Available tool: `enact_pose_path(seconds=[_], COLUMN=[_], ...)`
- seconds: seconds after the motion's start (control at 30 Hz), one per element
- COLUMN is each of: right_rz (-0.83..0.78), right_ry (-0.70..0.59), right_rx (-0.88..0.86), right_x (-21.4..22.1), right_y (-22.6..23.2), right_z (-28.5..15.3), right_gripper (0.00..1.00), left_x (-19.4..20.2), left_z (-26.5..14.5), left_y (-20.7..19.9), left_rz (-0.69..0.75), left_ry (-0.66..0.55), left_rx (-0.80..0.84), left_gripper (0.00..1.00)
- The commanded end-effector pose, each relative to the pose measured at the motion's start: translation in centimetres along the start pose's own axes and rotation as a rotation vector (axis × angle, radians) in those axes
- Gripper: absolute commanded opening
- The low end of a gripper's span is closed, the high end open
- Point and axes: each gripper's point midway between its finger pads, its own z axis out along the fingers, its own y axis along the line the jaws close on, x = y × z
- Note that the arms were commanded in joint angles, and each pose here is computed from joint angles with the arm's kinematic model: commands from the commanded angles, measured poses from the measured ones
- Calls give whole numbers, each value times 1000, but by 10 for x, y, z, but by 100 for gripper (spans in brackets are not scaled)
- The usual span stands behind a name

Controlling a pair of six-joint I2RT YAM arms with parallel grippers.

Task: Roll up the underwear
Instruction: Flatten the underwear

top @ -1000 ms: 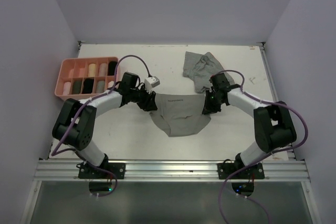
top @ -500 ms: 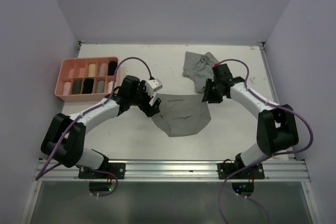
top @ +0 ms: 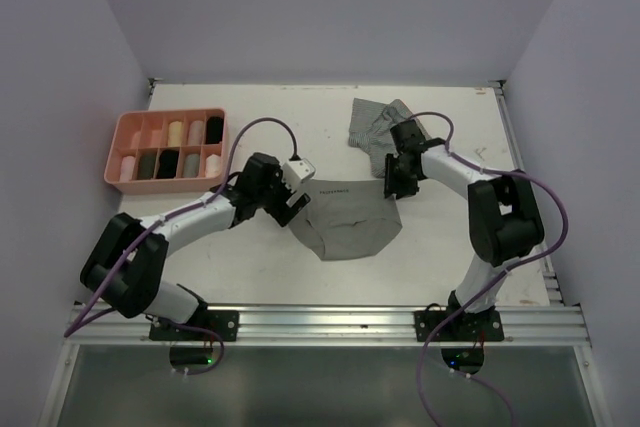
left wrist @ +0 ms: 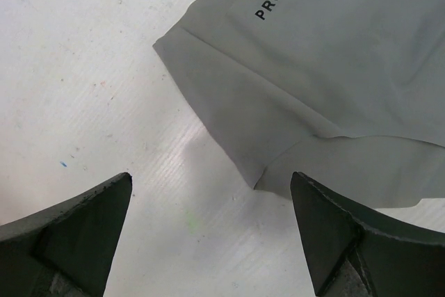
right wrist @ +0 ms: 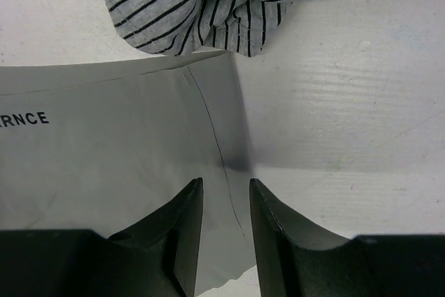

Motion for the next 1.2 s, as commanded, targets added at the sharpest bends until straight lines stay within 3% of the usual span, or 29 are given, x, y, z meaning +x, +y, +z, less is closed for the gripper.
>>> enact_pose_path(seconds=[0.0,0.3,0.67,0.83,1.0,1.17], right_rz=[-48,-65,-74,-84,-77,-77], right_ry=[-33,-5,-12,-11,-3,-63], right_rx=[36,58,58,79,93,-58], right_x=[-8,1,0,-1,-1,-16], right_y=[-2,-6,-7,-13,-20,9], right_z=[0,13,4,5,6,-13], right_gripper=[37,21,10,0,0,4], left_x=[-7,2,43,54,56,52], left_z=[7,17,24,18,15,16], left_y=[4,-13,-15,-18,-19,-20], left_rz=[47,132,210,218,220,210], left_ry=[-25,15,158,176,184,177], left_rx=[-46,-59,-90,-75,-69,-64], left_gripper=[100,100,100,100,100,100])
